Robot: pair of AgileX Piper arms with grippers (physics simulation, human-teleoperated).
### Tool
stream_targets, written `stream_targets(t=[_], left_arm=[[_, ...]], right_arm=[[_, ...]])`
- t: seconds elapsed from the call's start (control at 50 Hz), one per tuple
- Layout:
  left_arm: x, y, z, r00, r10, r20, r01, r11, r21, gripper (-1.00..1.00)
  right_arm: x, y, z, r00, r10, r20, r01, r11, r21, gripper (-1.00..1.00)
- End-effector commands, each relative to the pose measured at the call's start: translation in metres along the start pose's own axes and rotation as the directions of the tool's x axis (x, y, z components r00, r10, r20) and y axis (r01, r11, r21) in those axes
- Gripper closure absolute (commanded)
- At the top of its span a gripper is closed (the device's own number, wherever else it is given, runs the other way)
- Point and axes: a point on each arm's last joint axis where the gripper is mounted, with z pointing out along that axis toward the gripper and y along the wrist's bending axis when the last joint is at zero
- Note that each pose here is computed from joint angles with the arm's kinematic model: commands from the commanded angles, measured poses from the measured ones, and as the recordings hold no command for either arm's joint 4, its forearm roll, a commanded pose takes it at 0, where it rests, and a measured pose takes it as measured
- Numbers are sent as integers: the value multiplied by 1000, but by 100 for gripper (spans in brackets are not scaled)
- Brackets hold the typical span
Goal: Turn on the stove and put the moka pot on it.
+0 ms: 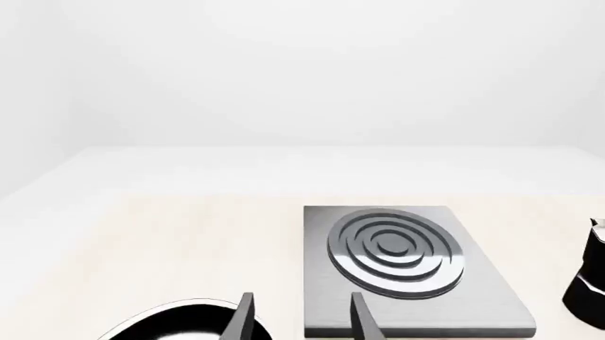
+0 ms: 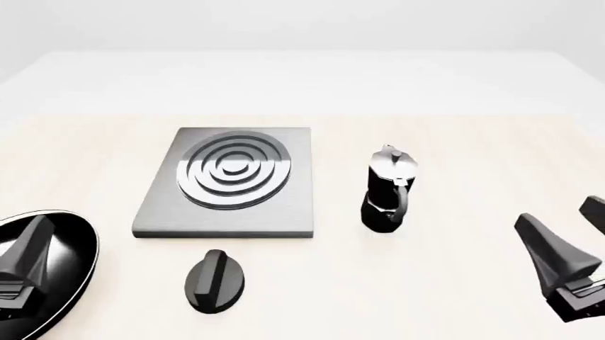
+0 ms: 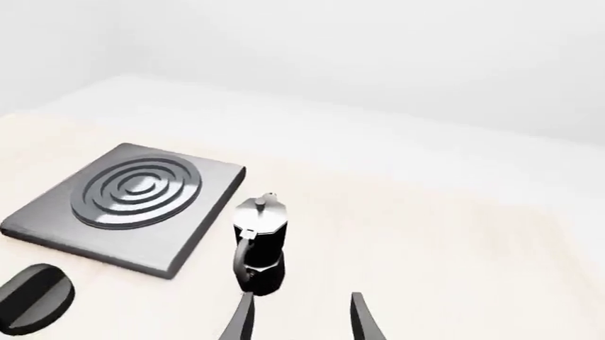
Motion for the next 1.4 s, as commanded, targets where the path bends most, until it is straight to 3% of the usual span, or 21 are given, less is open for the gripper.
stream_targets(t=[0.02,0.2,0.36,0.48,0.52,0.56,0.68,0.8,1.02,1.16,1.4], left_arm=[[0,0,0,1000,0,0,0,1000,0,-100],[0,0,0,1000,0,0,0,1000,0,-100],[0,0,0,1000,0,0,0,1000,0,-100],[0,0,0,1000,0,0,0,1000,0,-100],[0,0,0,1000,0,0,0,1000,0,-100],[0,0,0,1000,0,0,0,1000,0,-100],[0,0,0,1000,0,0,0,1000,0,-100],[0,0,0,1000,0,0,0,1000,0,-100],[0,0,0,1000,0,0,0,1000,0,-100],[0,0,0,1000,0,0,0,1000,0,-100],[0,0,0,1000,0,0,0,1000,0,-100]], right_arm=[[-10,8,12,998,0,-61,-7,993,-118,-100],[-26,19,27,994,-25,-105,2,976,-217,-100],[-42,31,42,990,19,-137,-59,954,-293,-100],[-53,46,53,992,21,-125,-67,926,-373,-100],[-56,54,57,992,28,-126,-77,909,-411,-100],[-57,55,61,993,18,-121,-66,911,-408,-100],[-63,74,75,994,14,-113,-67,877,-476,-100],[-69,97,89,990,2,-144,-79,843,-532,-100],[-80,129,109,982,-35,-188,-84,803,-590,-100],[-77,145,125,964,-60,-259,-108,801,-588,-100],[-78,166,144,945,-89,-316,-124,795,-593,-100]])
